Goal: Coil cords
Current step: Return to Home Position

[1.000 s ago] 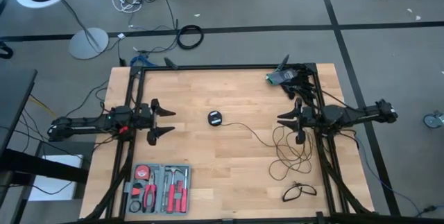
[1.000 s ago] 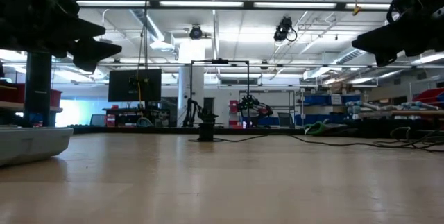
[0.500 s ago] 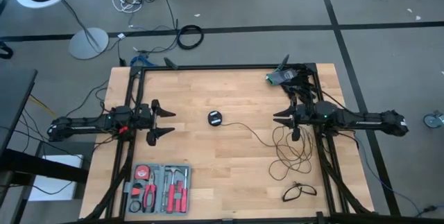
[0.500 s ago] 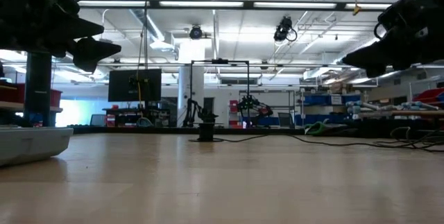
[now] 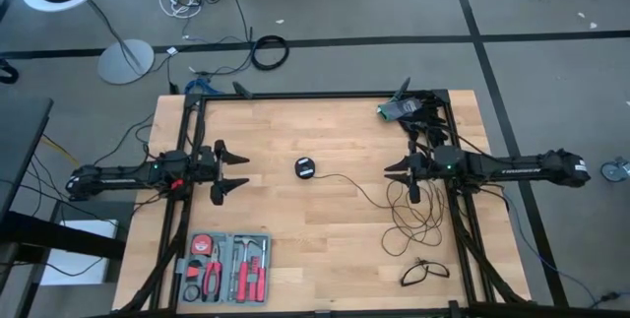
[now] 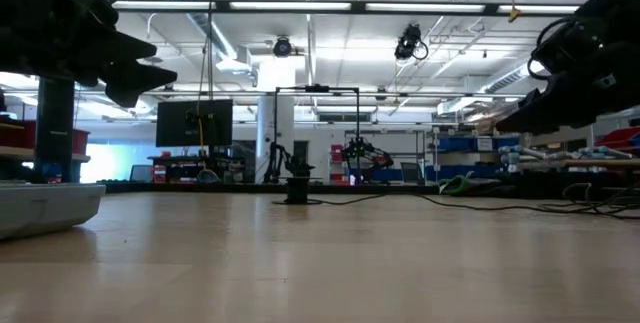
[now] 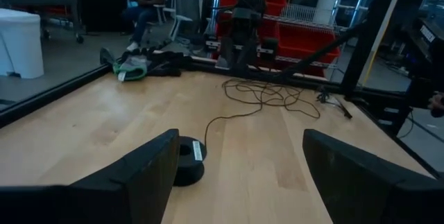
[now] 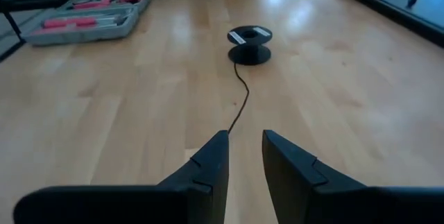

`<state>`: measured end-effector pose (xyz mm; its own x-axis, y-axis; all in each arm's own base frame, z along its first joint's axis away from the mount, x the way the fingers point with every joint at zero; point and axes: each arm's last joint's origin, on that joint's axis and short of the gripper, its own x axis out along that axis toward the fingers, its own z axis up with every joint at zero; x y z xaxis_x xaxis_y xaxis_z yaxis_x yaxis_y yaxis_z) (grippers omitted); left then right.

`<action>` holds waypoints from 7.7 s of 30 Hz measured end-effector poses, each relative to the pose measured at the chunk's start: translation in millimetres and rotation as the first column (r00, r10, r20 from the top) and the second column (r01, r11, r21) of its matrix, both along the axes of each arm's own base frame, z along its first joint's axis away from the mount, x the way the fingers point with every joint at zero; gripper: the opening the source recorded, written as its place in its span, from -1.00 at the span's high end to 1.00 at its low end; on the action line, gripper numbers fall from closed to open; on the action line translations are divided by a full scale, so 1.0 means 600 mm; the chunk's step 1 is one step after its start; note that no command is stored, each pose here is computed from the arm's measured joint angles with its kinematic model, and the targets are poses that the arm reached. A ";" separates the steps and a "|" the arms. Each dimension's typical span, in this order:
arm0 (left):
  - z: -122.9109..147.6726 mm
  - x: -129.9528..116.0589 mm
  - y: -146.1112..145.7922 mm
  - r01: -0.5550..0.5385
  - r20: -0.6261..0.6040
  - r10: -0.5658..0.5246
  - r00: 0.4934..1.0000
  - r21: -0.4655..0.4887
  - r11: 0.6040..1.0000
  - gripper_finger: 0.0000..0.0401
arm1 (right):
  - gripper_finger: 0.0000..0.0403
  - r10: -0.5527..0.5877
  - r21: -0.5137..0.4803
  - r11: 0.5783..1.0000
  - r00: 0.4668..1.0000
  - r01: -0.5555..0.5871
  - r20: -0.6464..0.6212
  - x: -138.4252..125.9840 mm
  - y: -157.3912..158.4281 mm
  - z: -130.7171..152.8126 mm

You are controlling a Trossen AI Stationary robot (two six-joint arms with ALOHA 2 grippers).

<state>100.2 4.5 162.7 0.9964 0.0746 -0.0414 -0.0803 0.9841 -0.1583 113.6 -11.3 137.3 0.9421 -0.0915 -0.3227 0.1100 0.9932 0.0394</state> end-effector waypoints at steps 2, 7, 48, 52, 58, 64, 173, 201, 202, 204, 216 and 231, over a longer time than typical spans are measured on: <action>0.000 0.000 0.000 -0.002 0.000 0.002 1.000 0.000 1.000 -0.54 | 0.56 -0.007 0.021 1.000 1.000 0.008 -0.005 0.000 0.000 -0.001; 0.001 0.000 0.001 -0.010 0.008 0.010 1.000 0.001 1.000 -0.54 | 0.56 -0.011 0.033 0.999 1.000 0.011 -0.008 0.001 0.000 -0.002; 0.005 0.000 0.000 -0.007 0.030 0.007 1.000 0.000 1.000 -0.54 | 0.56 -0.012 0.033 0.999 1.000 0.012 -0.001 0.001 0.000 -0.001; 0.005 0.000 0.000 -0.007 0.030 0.007 1.000 0.000 1.000 -0.54 | 0.56 -0.012 0.033 0.999 1.000 0.012 -0.001 0.001 0.000 -0.001; 0.005 0.000 0.000 -0.007 0.029 0.007 1.000 0.000 1.000 -0.54 | 0.56 -0.012 0.033 0.999 1.000 0.012 -0.001 0.001 0.000 -0.001; 0.005 0.000 0.000 -0.007 0.029 0.007 1.000 0.000 1.000 -0.54 | 0.56 -0.012 0.033 0.999 1.000 0.012 -0.001 0.001 0.000 -0.001; 0.013 0.000 0.000 -0.004 0.088 0.011 0.996 -0.077 0.997 -0.54 | 0.56 -0.012 0.033 0.999 1.000 0.012 -0.002 0.001 0.000 -0.001; 0.013 0.000 0.000 -0.004 0.088 0.011 0.996 -0.077 0.997 -0.54 | 0.56 -0.012 0.033 0.999 1.000 0.012 -0.002 0.001 0.000 -0.001; 0.013 0.000 0.000 -0.004 0.088 0.011 0.996 -0.077 0.997 -0.54 | 0.56 -0.012 0.033 0.999 1.000 0.012 -0.002 0.001 0.000 -0.001; 0.013 0.000 0.000 -0.004 0.088 0.011 0.996 -0.077 0.997 -0.54 | 0.56 -0.012 0.033 0.999 1.000 0.012 -0.002 0.001 0.000 -0.001; 0.013 0.000 0.000 -0.004 0.087 0.011 0.996 -0.077 0.997 -0.54 | 0.56 -0.012 0.033 0.999 1.000 0.012 -0.002 0.001 0.000 -0.001; 0.013 0.000 0.000 -0.004 0.088 0.011 0.996 -0.077 0.997 -0.54 | 0.56 -0.012 0.033 0.999 1.000 0.012 -0.002 0.001 0.000 -0.001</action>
<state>100.2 4.8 170.6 0.9958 0.0824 0.0406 -0.0703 0.9682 -0.2399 114.1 -11.3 136.5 0.9403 -0.0920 -0.3276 0.1219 0.9899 0.0719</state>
